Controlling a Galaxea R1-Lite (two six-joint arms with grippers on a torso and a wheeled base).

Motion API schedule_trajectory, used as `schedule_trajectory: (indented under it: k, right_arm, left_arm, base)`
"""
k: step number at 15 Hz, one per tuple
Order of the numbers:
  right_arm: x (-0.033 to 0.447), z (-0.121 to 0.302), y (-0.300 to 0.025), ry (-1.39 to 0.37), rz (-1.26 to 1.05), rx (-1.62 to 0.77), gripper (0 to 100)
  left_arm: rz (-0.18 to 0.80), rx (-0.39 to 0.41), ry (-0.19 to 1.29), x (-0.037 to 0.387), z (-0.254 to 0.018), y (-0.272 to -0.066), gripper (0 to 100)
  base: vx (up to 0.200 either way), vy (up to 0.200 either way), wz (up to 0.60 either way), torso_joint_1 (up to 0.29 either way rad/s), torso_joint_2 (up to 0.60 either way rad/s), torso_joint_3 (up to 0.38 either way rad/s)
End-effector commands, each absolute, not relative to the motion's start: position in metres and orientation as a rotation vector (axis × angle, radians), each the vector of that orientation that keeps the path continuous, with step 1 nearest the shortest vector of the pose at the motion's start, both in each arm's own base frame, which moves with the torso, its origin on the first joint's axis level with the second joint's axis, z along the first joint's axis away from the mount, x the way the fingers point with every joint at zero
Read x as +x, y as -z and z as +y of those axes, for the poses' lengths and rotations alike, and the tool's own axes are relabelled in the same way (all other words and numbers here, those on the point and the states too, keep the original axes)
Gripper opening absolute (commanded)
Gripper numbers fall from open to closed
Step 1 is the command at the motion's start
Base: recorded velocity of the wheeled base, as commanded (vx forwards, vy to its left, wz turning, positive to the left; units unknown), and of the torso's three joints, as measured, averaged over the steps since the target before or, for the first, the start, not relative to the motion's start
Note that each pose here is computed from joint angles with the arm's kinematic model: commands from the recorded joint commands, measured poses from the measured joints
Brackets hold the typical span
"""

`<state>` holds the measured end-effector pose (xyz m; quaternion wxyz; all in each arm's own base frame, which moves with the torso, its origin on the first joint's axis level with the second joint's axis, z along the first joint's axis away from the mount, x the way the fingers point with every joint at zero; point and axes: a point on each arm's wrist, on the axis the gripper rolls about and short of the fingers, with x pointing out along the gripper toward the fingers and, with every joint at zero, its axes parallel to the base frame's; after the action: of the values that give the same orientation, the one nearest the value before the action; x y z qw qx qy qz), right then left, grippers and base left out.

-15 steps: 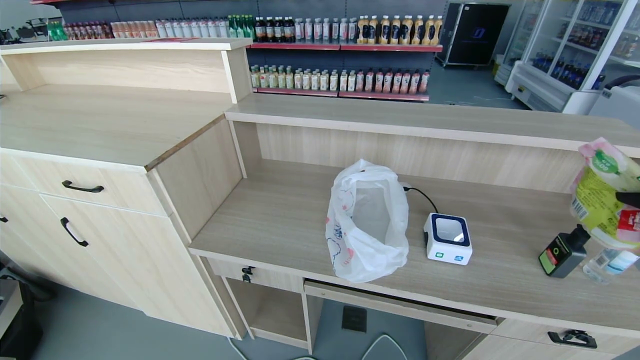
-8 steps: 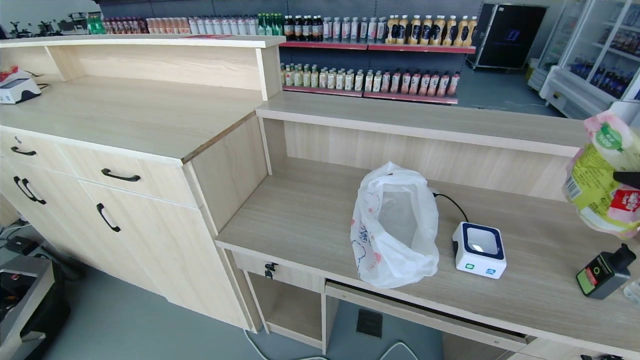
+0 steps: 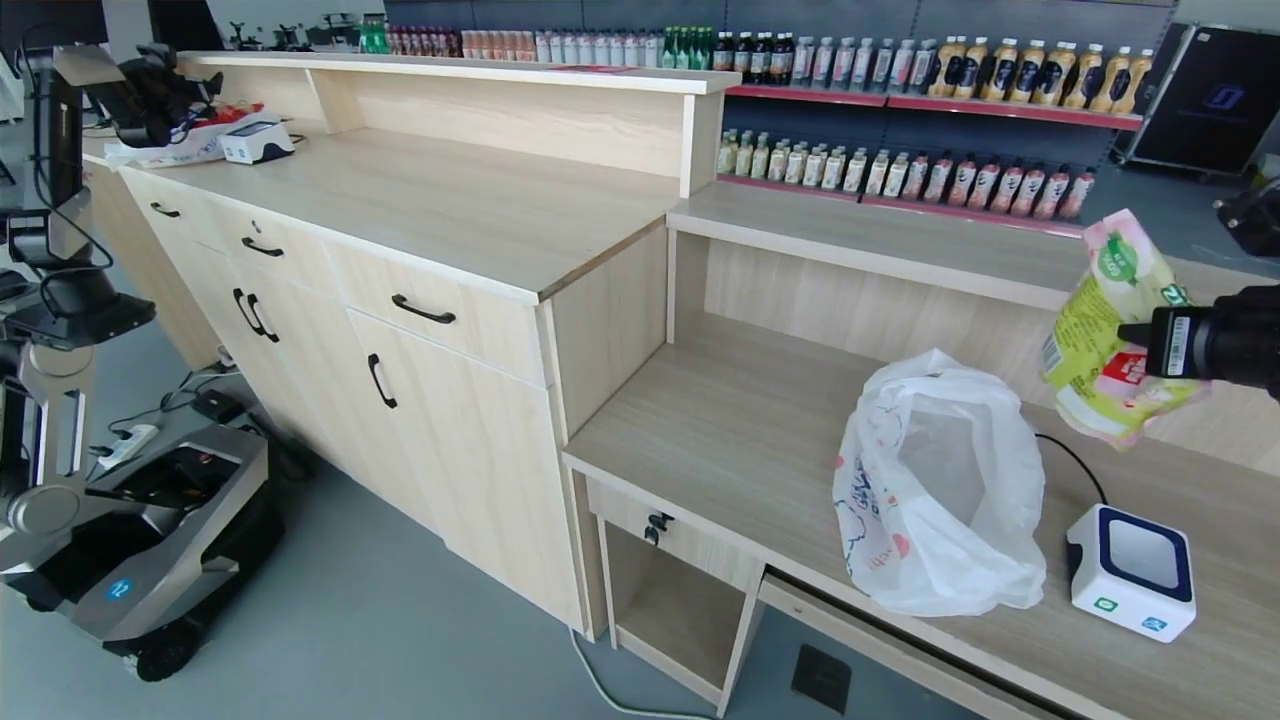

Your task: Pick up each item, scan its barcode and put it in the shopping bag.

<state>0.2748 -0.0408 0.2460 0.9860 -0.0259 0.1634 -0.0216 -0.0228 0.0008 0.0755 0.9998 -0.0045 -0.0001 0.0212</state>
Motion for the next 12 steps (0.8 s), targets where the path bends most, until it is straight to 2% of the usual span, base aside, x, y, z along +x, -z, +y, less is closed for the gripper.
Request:
schedule_trajectory:
  k: [1,5,12]
  right_arm:
    - [0.313,-0.036,-0.209,0.016,0.409,0.012,0]
    - [0.342,-0.032,-0.168,-0.001,0.499,0.046,0]
    - [0.376,-0.023,-0.133,-0.024,0.461,0.077,0]
  left_arm:
    - [0.0,-0.009,-0.041,-0.023,0.001,-0.075,100]
    - [0.0,-0.009,-0.041,-0.023,0.001,-0.075,100]
    - [0.0,-0.009,-0.041,-0.023,0.001,-0.075,100]
  base:
    - [0.0,0.0,0.0,0.0,0.0,0.0]
    - [0.0,0.0,0.0,0.0,0.0,0.0]
    - [0.0,0.0,0.0,0.0,0.0,0.0]
